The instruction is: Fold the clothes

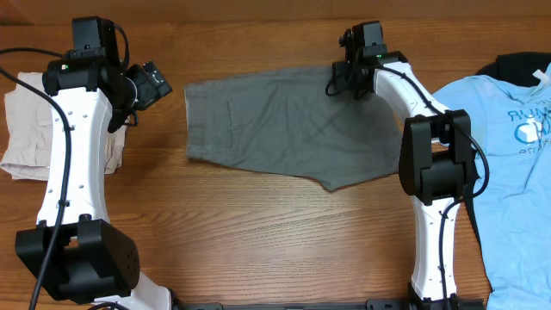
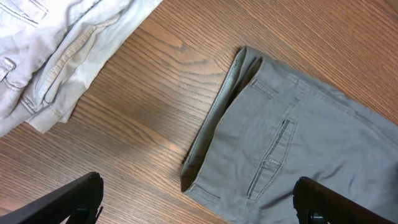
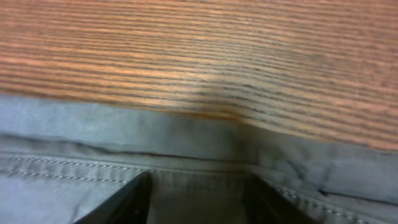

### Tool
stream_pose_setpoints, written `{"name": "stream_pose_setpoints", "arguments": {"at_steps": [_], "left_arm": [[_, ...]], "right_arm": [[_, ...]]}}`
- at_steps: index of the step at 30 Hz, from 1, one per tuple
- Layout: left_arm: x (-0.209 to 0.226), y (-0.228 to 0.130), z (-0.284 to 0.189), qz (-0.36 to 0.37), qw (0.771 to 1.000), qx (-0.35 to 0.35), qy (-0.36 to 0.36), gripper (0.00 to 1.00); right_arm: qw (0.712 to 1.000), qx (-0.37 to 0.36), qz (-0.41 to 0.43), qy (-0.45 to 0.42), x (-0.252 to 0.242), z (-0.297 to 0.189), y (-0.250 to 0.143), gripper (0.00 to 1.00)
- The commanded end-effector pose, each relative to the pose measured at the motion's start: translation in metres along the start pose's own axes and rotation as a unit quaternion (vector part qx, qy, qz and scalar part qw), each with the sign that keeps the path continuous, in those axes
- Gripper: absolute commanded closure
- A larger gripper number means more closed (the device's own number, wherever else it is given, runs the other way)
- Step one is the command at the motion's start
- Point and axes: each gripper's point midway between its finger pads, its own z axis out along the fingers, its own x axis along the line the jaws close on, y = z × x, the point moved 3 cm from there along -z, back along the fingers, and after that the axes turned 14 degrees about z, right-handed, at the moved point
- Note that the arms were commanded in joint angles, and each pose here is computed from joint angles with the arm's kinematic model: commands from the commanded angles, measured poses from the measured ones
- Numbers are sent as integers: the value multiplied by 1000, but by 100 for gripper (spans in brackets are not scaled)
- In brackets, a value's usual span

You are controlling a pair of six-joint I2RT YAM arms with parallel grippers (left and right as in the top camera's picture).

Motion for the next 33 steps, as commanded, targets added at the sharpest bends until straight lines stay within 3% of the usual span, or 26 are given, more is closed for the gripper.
{"name": "stream_pose_setpoints", "arguments": {"at_steps": [1,7,13,24,33], "left_arm": [[-1,2,-3,-5,1000,-5,1,0],[-1,2,-3,-5,1000,-5,1,0],[-1,2,-3,-5,1000,-5,1,0],[-1,2,-3,-5,1000,-5,1,0],[-1,2,-3,-5,1000,-5,1,0]], "right_arm": [[1000,1,10,-23,-15,4,2,44],[993,-49,22,107,44,-80,47,39],[953,16,39,300,121,-129,31,45],[971,73,7,228,179,-60,-47,48],[967,122,-22,221,210,-1,-109,31]]}}
